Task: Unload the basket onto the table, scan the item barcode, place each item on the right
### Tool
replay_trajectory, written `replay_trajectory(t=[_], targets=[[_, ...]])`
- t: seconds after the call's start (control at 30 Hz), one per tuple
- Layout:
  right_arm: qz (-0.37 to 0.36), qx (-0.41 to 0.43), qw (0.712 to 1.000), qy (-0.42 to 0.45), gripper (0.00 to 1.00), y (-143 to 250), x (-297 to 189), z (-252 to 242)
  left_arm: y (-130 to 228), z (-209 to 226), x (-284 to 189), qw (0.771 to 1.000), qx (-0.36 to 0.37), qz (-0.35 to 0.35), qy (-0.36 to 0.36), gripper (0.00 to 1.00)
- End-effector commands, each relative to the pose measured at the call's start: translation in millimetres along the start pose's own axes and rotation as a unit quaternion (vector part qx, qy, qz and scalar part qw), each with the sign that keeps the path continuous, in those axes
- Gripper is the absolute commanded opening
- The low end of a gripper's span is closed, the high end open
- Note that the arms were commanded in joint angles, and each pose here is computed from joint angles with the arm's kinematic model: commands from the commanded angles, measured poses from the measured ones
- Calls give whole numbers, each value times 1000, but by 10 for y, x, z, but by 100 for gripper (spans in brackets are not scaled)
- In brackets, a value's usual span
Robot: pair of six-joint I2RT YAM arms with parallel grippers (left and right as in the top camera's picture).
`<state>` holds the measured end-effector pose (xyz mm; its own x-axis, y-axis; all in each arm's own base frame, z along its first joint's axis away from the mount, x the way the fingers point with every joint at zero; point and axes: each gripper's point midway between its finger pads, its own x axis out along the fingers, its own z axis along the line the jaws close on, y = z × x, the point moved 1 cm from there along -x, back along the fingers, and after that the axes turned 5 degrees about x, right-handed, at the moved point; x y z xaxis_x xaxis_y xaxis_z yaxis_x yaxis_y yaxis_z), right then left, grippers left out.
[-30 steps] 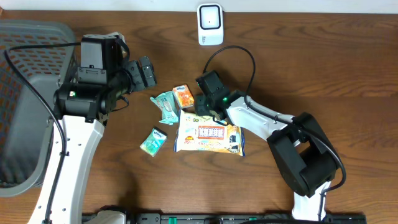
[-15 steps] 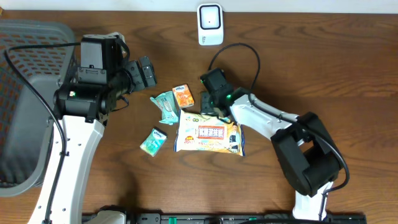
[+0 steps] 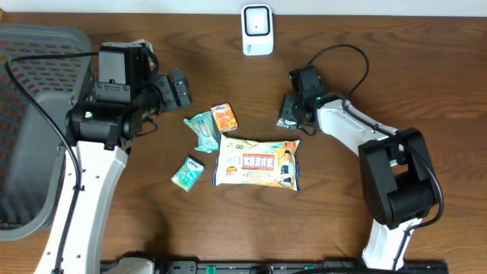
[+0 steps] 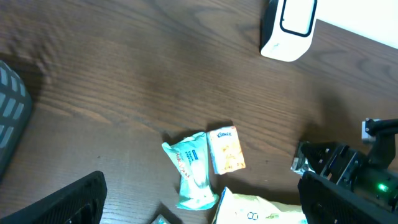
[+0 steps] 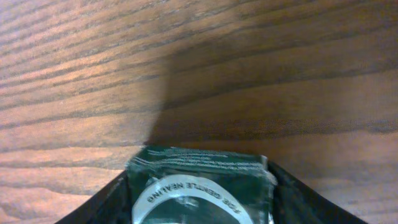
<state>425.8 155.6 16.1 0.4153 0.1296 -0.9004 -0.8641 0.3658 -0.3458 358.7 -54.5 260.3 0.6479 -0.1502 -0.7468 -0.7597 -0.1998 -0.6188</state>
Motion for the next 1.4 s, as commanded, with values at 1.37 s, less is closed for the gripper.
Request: replay_trajectory(t=[1.37], targets=[[168, 40, 978, -116, 43, 262, -580, 315, -19, 28, -12, 1000, 1, -3, -6, 98]])
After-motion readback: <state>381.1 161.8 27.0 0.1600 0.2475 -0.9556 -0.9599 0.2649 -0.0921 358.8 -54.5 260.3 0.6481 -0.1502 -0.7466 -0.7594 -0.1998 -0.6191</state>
